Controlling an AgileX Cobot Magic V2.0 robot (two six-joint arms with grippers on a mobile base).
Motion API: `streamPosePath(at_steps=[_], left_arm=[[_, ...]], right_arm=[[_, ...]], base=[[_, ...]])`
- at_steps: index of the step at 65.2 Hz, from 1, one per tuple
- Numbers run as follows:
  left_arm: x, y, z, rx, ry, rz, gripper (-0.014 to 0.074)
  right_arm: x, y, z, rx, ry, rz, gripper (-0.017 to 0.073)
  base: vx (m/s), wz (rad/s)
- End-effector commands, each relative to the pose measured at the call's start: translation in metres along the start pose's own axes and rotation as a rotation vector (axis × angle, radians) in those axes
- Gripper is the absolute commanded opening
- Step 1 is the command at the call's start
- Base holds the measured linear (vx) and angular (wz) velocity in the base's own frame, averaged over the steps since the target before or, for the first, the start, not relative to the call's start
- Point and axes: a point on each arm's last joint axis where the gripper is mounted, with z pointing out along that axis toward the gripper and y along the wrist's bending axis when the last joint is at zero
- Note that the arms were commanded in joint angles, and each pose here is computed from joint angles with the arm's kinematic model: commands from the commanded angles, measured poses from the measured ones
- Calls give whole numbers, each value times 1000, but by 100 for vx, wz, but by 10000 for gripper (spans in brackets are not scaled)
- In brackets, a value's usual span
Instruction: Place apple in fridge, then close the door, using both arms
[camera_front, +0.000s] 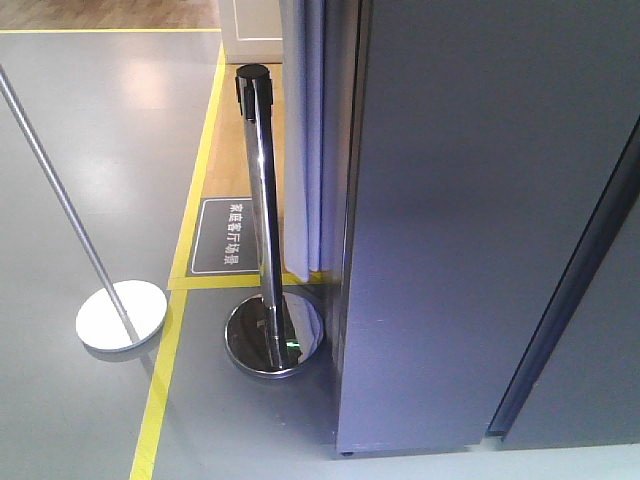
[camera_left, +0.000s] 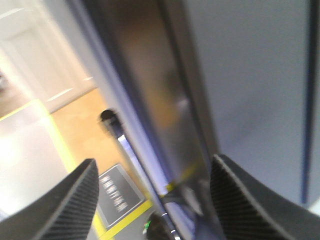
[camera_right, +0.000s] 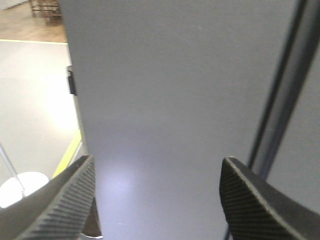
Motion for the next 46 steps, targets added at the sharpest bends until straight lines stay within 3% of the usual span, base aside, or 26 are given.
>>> streamPosePath(at_steps=[1, 16, 24, 35, 41, 46], left_arm=[[25, 3, -25, -61, -128, -19, 447], [101, -9, -50, -64, -337, -39, 447], [121, -14, -49, -62, -380, -7, 447], [127, -16, -45, -51, -391, -5, 447], [126, -17, -46, -40, -405, -39, 402], [127, -17, -45, -28, -395, -109, 284]], right_arm=[[-12, 2, -4, -13, -86, -13, 507], [-9, 4, -4, -37, -56, -35, 507], [-9, 4, -4, -38, -56, -30, 507], [-9, 4, -4, -37, -55, -24, 503], [-9, 4, -4, -37, -57, -24, 451], [-10, 4, -7, -34, -68, -28, 313]], base=[[0, 0], [0, 0], [0, 0], [0, 0], [0, 0], [0, 0]])
